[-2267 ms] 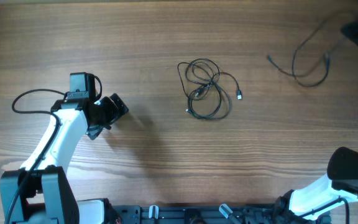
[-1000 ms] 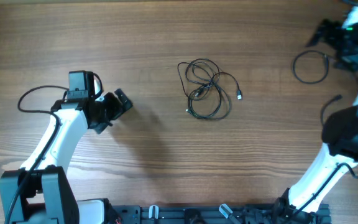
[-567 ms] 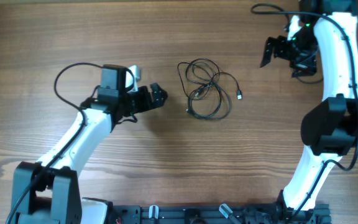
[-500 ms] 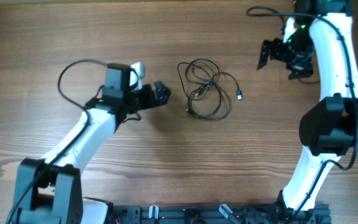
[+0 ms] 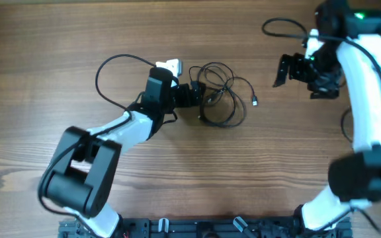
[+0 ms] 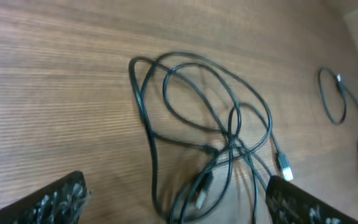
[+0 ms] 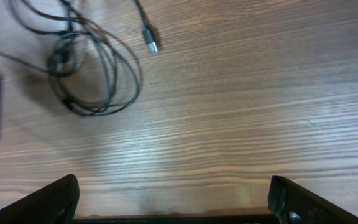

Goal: Untangle cables
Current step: 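Move both grippers back toward the remaining cable bundle, then grasp cable strands with both grippers and lift them apart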

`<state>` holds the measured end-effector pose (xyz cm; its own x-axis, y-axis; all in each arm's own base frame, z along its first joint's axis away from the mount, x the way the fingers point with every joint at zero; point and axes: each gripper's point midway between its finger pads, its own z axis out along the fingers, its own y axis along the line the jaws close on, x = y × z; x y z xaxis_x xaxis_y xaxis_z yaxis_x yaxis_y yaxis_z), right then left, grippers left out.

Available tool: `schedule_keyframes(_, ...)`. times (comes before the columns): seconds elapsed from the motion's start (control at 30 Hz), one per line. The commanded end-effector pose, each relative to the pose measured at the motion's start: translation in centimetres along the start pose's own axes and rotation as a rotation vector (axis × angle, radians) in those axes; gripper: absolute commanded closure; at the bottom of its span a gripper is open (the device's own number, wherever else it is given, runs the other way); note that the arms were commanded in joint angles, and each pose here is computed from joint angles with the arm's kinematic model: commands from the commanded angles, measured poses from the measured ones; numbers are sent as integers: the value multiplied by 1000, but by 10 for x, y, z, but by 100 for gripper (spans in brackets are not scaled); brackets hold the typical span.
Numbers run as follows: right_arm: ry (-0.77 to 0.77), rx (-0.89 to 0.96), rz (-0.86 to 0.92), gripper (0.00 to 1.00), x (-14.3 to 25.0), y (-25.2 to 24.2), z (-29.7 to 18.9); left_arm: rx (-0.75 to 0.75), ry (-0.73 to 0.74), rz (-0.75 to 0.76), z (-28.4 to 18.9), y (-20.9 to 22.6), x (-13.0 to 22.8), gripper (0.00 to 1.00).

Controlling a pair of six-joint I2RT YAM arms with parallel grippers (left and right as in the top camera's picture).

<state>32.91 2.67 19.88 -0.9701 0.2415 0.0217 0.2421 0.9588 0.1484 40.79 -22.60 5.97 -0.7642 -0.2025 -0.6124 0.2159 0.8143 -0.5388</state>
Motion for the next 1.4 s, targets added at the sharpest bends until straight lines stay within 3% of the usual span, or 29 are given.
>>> schedule_keyframes(0.0, -71, -28, 17, 0, 20, 1, -25, -23, -28, -6, 13, 8, 2, 12)
schedule_keyframes(0.2, -141, -76, 13, 0, 47, 2, -49, -61, -29, -10, 21, 20, 8, 38)
schedule_keyframes(0.4, -113, -107, 14, 0, 61, 5, -44, -52, 18, -11, 23, 16, 21, 96)
schedule_keyframes(0.63, -90, -96, -5, 0, 56, 4, -18, 29, 93, -44, 7, 5, 23, 96)
schedule_keyframes(0.9, -75, -101, -107, 0, 55, 23, 32, 107, 47, -107, -70, -8, -29, 96)
schedule_keyframes(0.93, -74, -111, -118, 0, 56, 27, 35, 110, 33, -103, -74, -10, -33, 92)
schedule_keyframes(1.0, -75, -160, -136, 0, 56, 39, 37, 121, 19, -92, -75, -14, -37, 54)
schedule_keyframes(1.03, -74, -195, -142, 0, 56, 46, 36, 119, 17, -87, -73, -15, -36, 47)
schedule_keyframes(1.17, -75, -266, -152, 0, 55, 59, 32, 70, -3, -64, -56, -12, -32, 30)
schedule_keyframes(1.37, -72, -267, -127, 0, 55, 59, 32, 23, -80, -4, -16, -12, -27, 23)
